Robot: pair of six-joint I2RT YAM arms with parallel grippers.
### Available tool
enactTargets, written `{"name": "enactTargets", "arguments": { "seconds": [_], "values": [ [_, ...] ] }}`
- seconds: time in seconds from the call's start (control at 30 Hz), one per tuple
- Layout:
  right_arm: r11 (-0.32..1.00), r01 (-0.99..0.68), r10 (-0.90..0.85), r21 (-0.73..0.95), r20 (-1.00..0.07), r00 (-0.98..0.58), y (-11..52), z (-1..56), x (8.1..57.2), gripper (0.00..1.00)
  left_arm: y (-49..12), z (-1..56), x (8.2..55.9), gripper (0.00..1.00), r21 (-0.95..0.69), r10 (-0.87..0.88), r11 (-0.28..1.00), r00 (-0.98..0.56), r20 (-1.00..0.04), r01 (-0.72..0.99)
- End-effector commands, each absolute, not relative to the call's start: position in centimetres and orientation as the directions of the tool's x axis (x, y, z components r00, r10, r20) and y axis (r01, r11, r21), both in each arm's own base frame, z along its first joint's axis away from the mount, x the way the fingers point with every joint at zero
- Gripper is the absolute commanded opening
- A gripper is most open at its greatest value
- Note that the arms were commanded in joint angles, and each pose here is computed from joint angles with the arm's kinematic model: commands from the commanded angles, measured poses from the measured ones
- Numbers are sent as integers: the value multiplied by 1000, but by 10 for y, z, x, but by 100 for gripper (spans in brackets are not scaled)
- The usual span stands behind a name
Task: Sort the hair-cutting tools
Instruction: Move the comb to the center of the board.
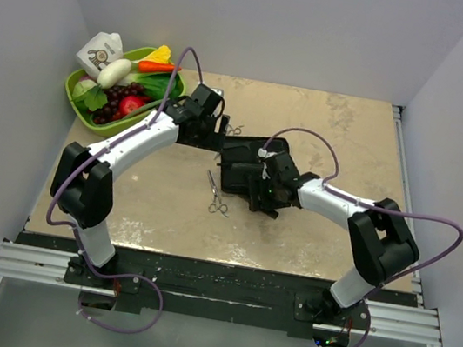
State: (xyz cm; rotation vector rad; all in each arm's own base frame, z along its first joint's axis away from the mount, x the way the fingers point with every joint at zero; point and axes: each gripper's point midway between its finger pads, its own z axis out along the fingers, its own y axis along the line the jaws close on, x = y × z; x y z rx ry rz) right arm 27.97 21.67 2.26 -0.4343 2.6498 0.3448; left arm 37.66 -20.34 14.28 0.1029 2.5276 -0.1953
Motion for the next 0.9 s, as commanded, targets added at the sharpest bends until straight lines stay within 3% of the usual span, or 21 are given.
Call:
{"name": "enactTargets", "arguments": {
  "seconds": [0.0, 0.13, 0.33, 0.47, 0.87],
  "values": [
    [942, -315, -251, 117, -377, -891, 205, 17, 242, 68, -207, 160, 378, 84, -159, 3, 979, -791, -611, 126],
    [959, -279, -246, 45, -352, -903, 198, 11, 226, 59, -209, 155, 376, 84, -164, 6, 978, -797, -604, 131],
    [979, -199, -203, -49, -339, -919, 180, 2, 214, 33, -212, 149, 372, 84, -182, 10, 973, -810, -587, 144],
    [984, -158, -177, -82, -336, -925, 177, 1, 210, 24, -213, 144, 368, 84, -183, 20, 971, -816, -577, 152],
    [989, -143, -151, -49, -281, -948, 187, -8, 150, 24, -212, 140, 358, 84, -199, 28, 965, -826, -564, 168]
  ]
}}
